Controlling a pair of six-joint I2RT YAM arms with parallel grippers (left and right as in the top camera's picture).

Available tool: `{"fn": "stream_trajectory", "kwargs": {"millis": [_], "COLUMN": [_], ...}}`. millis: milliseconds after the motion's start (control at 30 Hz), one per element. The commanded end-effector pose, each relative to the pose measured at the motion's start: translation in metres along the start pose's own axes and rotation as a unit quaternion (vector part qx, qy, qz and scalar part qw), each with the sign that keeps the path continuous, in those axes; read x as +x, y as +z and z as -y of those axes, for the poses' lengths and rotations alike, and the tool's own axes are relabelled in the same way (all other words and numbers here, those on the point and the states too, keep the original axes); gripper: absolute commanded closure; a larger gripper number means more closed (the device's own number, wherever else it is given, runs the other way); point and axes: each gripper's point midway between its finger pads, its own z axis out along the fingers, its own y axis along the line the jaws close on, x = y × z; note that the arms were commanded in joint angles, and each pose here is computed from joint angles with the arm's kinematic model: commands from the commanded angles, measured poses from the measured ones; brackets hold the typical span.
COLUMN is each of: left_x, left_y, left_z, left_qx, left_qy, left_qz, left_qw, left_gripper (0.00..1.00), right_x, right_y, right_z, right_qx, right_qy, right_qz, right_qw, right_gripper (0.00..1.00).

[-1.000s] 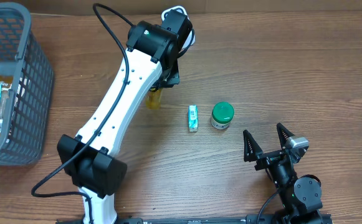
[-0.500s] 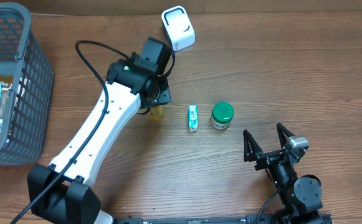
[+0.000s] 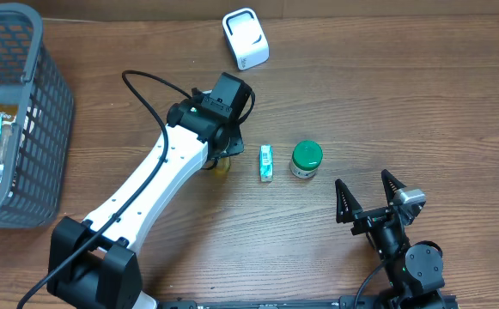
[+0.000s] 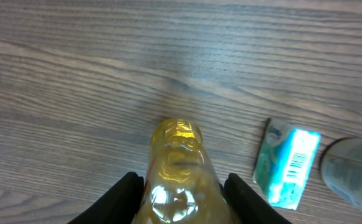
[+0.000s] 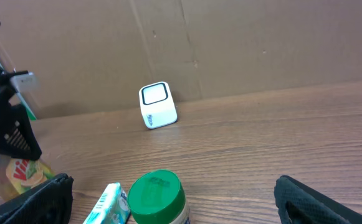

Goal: Scan the item barcode
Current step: 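Lower the yellow bottle onto the table left of the Kleenex pack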

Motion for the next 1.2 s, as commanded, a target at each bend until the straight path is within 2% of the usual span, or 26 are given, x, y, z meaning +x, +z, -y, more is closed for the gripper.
{"fn": "stream_trajectory", "kwargs": {"millis": [0, 267, 433, 600, 733, 867, 933, 967, 1100, 1167], "left_x": [0.004, 0.011, 0.014, 0.018, 0.013, -0.018, -0.040, -0.064, -0.117, -0.158], "left_y": [0.013, 0.032, 0.036, 0.036, 0.032, 0.007, -0.011, -0.035, -0.096, -0.144], "left_z": [0.001, 0.009, 0.011, 0.015, 0.017, 0.021, 0.022, 0.020, 0.003, -0.036], "left_qx": [-0.019, -0.019, -0.018, -0.006, -0.001, 0.015, 0.026, 0.036, 0.046, 0.014], "left_qy": [-0.013, -0.005, -0.004, -0.001, 0.006, 0.028, 0.040, 0.054, 0.063, 0.029], "left_qz": [-0.001, -0.021, -0.030, -0.042, -0.036, -0.006, 0.015, 0.039, 0.106, 0.176], "left_qw": [1.000, 1.000, 0.999, 0.999, 0.999, 0.999, 0.999, 0.997, 0.991, 0.984], "left_gripper": [0.58, 0.55, 0.39, 0.18, 0.07, 0.01, 0.02, 0.05, 0.07, 0.07], "right_x": [0.002, 0.002, 0.002, 0.002, 0.002, 0.002, 0.002, 0.002, 0.002, 0.002], "right_y": [0.000, 0.000, 0.000, 0.000, 0.000, 0.000, 0.000, 0.000, 0.000, 0.000], "right_z": [0.001, 0.001, 0.001, 0.001, 0.001, 0.001, 0.001, 0.001, 0.001, 0.001], "right_qx": [0.001, 0.001, 0.001, 0.001, 0.001, 0.001, 0.001, 0.001, 0.001, 0.001], "right_qy": [0.000, 0.000, 0.000, 0.000, 0.000, 0.000, 0.000, 0.000, 0.000, 0.000], "right_qz": [0.001, 0.001, 0.001, 0.001, 0.001, 0.001, 0.001, 0.001, 0.001, 0.001], "right_qw": [1.000, 1.000, 1.000, 1.000, 1.000, 1.000, 1.000, 1.000, 1.000, 1.000], "right_gripper": [0.00, 0.00, 0.00, 0.00, 0.00, 0.00, 0.00, 0.00, 0.00, 0.00]}}
